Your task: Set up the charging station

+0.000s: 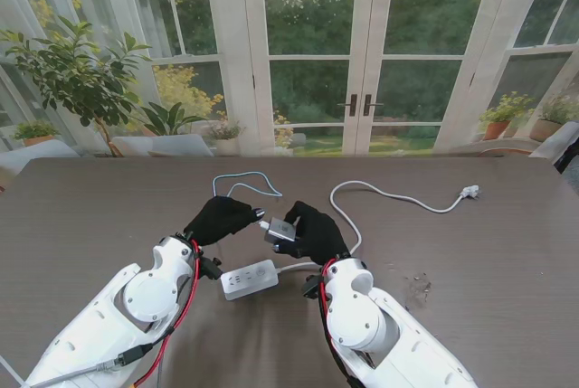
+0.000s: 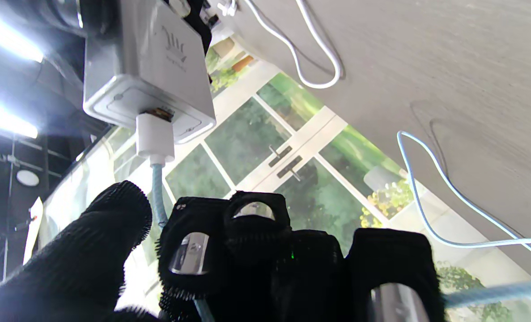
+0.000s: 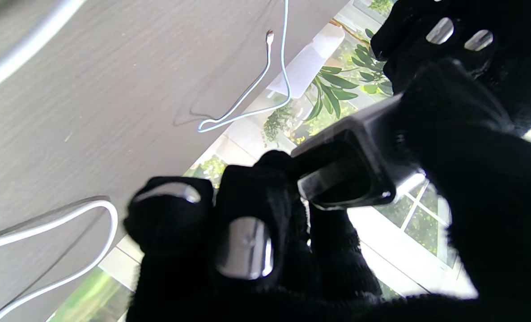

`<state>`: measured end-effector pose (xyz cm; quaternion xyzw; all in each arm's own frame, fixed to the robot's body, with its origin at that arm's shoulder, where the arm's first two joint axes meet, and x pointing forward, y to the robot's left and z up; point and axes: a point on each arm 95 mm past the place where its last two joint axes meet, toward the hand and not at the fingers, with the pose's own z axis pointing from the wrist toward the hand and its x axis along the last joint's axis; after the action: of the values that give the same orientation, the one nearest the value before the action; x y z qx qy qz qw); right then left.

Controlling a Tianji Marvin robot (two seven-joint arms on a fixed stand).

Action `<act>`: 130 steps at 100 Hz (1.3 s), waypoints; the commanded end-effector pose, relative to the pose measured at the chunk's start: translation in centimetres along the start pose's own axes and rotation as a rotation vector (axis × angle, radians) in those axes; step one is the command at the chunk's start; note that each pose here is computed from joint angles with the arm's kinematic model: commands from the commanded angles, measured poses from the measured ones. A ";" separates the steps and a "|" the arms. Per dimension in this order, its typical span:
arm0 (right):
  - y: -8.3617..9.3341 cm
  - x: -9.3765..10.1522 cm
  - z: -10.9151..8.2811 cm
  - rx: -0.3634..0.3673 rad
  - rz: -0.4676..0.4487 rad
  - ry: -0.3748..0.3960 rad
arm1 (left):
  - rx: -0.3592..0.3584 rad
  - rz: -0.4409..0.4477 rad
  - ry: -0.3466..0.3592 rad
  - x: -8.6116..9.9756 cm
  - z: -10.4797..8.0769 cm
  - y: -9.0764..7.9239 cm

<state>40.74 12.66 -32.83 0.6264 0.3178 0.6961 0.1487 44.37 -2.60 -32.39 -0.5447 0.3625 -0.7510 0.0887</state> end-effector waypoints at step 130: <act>-3.0 0.6 -1.0 0.148 -0.001 -0.028 | 0.011 -0.210 0.062 3.2 0.0 0.4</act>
<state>39.21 15.10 -34.24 0.6486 0.3509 0.6667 0.1081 43.07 -4.45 -30.84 -0.5630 0.2942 -0.7723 0.0077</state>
